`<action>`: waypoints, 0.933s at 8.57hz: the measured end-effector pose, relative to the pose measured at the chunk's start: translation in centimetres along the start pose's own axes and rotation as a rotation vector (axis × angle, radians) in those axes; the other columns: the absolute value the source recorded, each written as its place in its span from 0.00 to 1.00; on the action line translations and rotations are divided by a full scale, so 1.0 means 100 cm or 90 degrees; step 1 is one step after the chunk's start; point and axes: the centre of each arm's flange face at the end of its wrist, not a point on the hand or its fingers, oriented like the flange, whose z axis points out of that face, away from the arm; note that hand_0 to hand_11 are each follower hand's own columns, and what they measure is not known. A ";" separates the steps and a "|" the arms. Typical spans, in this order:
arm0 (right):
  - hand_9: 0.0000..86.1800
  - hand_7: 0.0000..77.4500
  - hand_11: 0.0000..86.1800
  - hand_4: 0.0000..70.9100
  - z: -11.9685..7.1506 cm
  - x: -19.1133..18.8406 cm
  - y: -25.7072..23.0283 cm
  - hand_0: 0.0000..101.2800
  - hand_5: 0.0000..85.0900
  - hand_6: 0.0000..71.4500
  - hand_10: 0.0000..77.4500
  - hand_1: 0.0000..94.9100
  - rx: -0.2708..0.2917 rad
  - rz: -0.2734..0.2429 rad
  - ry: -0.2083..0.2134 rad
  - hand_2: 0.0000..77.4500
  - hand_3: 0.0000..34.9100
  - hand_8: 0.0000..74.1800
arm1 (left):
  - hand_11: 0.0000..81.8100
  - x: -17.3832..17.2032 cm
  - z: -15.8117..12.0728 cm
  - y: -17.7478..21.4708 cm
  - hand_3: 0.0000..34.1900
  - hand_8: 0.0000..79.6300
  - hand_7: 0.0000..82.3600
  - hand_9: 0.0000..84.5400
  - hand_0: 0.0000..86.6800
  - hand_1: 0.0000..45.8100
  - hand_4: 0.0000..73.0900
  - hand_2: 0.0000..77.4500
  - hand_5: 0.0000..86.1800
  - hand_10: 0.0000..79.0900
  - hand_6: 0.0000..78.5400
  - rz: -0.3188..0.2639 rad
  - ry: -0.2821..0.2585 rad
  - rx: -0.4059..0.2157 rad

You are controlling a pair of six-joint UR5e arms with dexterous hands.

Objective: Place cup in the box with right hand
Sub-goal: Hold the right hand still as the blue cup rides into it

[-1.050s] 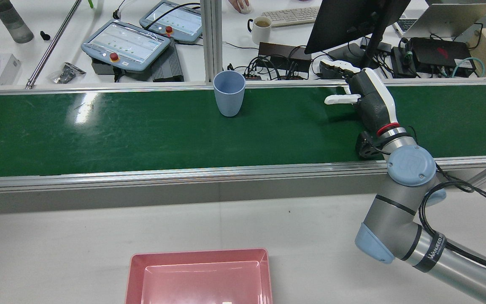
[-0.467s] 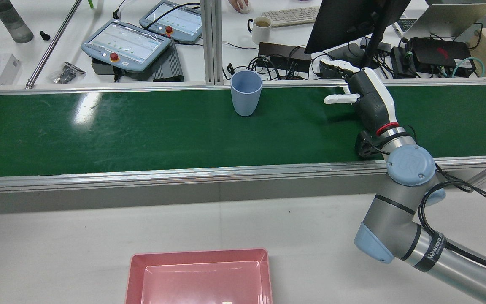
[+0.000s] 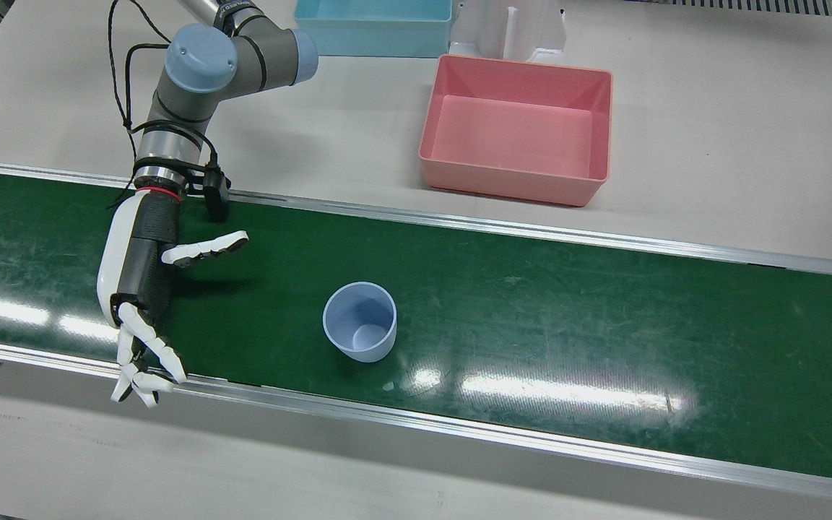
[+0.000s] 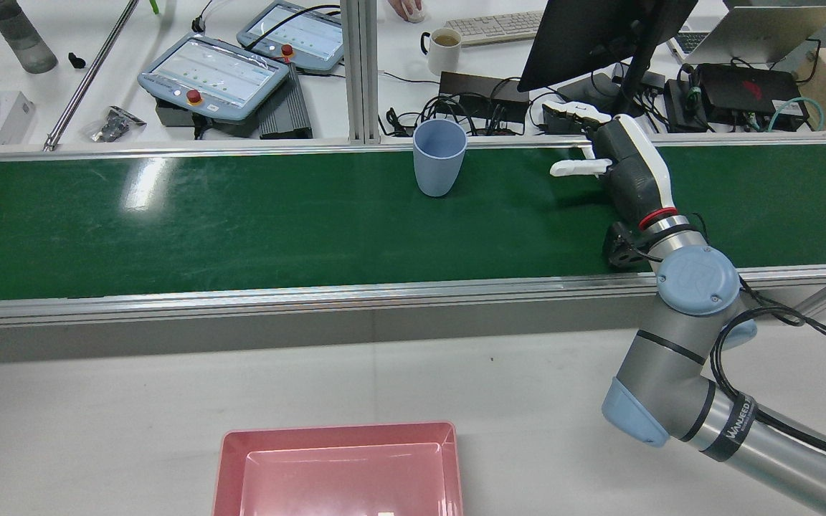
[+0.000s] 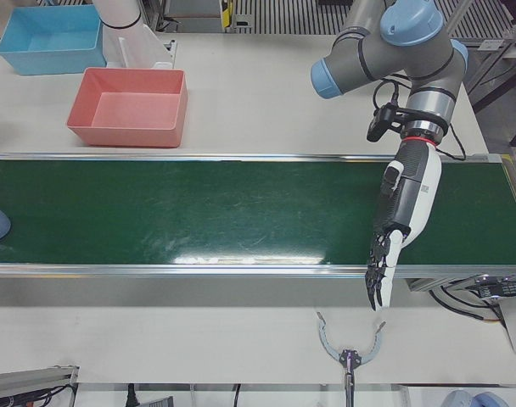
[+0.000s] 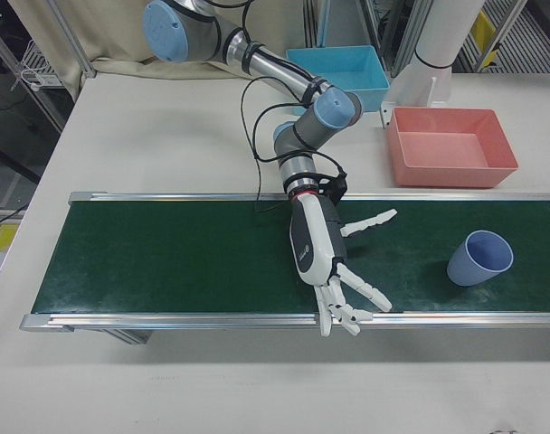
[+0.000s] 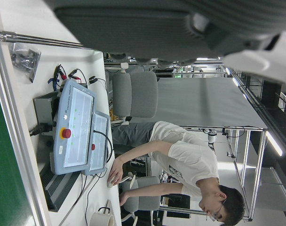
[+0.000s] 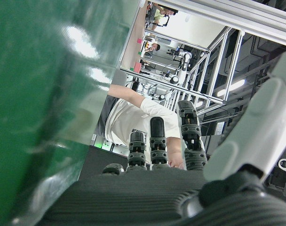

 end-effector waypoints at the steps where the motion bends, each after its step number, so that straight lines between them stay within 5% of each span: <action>1: 0.22 0.51 0.01 0.27 0.000 0.000 0.000 0.45 0.02 0.11 0.00 0.01 0.000 0.000 0.000 0.02 0.00 0.11 | 0.00 0.000 0.000 0.000 0.00 0.00 0.00 0.00 0.00 0.01 0.00 0.01 0.00 0.00 0.00 0.000 0.000 0.000; 8: 0.23 0.53 0.01 0.28 -0.001 0.003 0.001 0.45 0.02 0.11 0.00 0.01 0.000 -0.001 0.003 0.02 0.00 0.12 | 0.00 0.000 0.000 0.000 0.00 0.00 0.00 0.00 0.00 0.01 0.00 0.01 0.00 0.00 0.00 0.000 0.001 0.000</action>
